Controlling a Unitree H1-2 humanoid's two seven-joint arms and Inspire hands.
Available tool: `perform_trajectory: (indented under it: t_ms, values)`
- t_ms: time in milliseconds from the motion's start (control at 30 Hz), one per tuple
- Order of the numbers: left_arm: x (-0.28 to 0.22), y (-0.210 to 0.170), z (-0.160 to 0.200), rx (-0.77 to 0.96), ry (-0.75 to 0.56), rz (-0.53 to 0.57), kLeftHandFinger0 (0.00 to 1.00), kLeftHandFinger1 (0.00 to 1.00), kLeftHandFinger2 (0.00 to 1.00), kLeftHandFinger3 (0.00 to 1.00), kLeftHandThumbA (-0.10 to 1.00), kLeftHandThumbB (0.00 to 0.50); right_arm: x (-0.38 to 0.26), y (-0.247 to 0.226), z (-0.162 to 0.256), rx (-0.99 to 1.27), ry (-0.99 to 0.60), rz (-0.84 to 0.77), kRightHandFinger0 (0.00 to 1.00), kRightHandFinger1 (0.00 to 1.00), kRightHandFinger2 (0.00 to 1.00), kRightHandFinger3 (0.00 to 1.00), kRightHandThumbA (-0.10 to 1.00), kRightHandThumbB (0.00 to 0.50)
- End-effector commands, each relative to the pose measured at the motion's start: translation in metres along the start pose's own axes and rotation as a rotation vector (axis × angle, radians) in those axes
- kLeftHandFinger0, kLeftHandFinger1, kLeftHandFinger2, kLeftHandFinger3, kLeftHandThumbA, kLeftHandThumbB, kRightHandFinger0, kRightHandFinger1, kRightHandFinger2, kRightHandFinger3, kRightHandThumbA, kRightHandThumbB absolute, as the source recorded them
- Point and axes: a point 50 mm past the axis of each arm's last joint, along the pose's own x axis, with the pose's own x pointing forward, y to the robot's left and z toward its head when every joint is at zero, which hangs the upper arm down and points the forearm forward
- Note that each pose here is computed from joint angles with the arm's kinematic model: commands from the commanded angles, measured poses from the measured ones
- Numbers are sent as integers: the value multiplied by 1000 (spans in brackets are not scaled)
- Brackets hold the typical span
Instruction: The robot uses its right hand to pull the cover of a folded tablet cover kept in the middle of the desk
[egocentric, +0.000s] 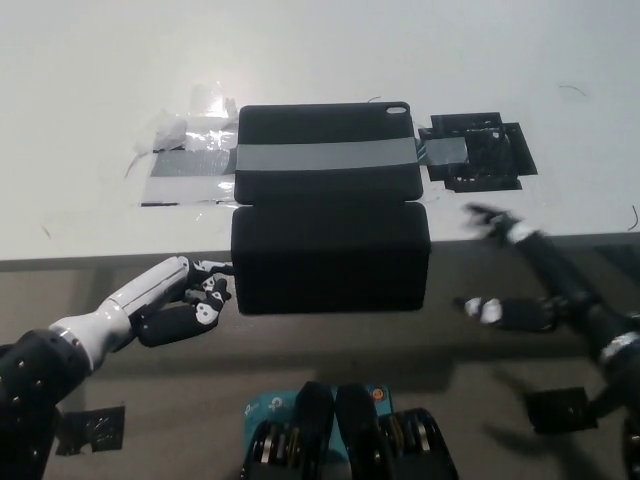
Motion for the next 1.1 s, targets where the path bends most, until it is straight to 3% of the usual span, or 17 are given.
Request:
perform_trajectory:
  t_ms: [0,100,133,233,333,500,600,733,1067]
  values:
    - [-7,8,1,23,12,22,718,783,896,1000,1000,276,-6,-33,-20,83,-64,-131,1000,1000,1000,1000,963,199]
    - [-9,3,-2,21,19,17,722,788,899,1000,1000,245,-11,-38,-27,112,-51,-150,1000,1000,1000,1000,960,202]
    - [-9,2,-2,22,20,18,722,786,898,1000,1000,249,-10,-39,-28,140,-53,-153,1000,1000,1000,1000,916,154]
    - [-11,1,-4,21,24,18,723,784,899,1000,1000,242,-9,-35,-32,191,-53,-149,1000,1000,1000,1000,882,101]
    - [-12,-2,-7,2,24,14,730,788,902,1000,1000,219,-9,-28,-37,179,-42,-128,1000,1000,1000,1000,872,147]
    - [-15,-5,-10,-6,30,14,740,799,909,1000,1000,227,-8,-20,-36,142,-40,-98,1000,1000,1000,1000,881,205]
    - [-17,-7,-13,-9,36,11,749,795,907,1000,1000,212,-8,-18,-36,128,-39,-94,1000,1000,1000,1000,898,216]
    - [-21,-11,-16,-18,42,14,743,797,910,1000,1000,238,-8,-15,-36,131,-34,-78,1000,1000,1000,1000,901,218]
    - [-20,-11,-17,-14,46,8,747,786,897,1000,1000,207,-9,-12,-36,135,-27,-87,1000,1000,1000,1000,866,208]
